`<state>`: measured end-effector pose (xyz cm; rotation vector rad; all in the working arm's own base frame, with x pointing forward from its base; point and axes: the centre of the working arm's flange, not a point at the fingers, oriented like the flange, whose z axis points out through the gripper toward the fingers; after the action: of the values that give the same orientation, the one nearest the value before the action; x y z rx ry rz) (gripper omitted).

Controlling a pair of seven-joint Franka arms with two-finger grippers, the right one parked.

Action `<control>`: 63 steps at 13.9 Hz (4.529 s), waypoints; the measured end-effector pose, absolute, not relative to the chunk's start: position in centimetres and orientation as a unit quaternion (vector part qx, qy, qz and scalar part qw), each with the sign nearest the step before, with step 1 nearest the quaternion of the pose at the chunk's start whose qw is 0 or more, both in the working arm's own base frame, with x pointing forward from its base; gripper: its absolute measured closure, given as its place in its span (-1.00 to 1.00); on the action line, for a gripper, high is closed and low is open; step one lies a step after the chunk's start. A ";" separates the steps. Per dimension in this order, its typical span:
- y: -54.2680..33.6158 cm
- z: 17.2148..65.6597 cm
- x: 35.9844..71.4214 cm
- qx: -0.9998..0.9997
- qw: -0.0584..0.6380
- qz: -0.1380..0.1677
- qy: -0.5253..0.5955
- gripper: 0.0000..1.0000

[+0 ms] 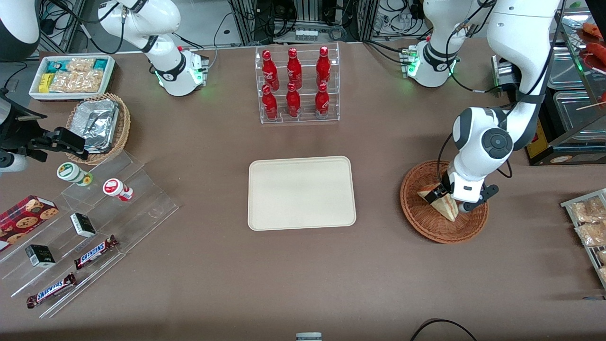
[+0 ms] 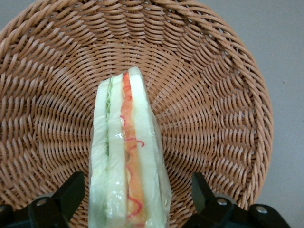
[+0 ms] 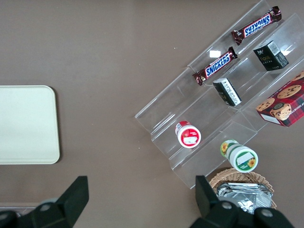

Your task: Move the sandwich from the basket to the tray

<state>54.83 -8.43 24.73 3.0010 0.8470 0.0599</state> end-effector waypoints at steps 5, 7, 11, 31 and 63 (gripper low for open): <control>-8.4 24.2 54.8 0.962 0.010 0.015 0.272 0.13; -8.6 25.1 54.8 0.963 0.007 0.008 0.271 0.35; -9.8 31.4 55.9 0.966 -0.014 -0.027 0.257 0.62; -48.3 30.4 53.7 1.000 -0.016 -0.020 0.009 0.69; -40.7 47.6 54.8 0.997 -0.025 0.036 0.061 -1.00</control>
<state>54.80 -40.73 47.57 3.1829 0.1960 0.1139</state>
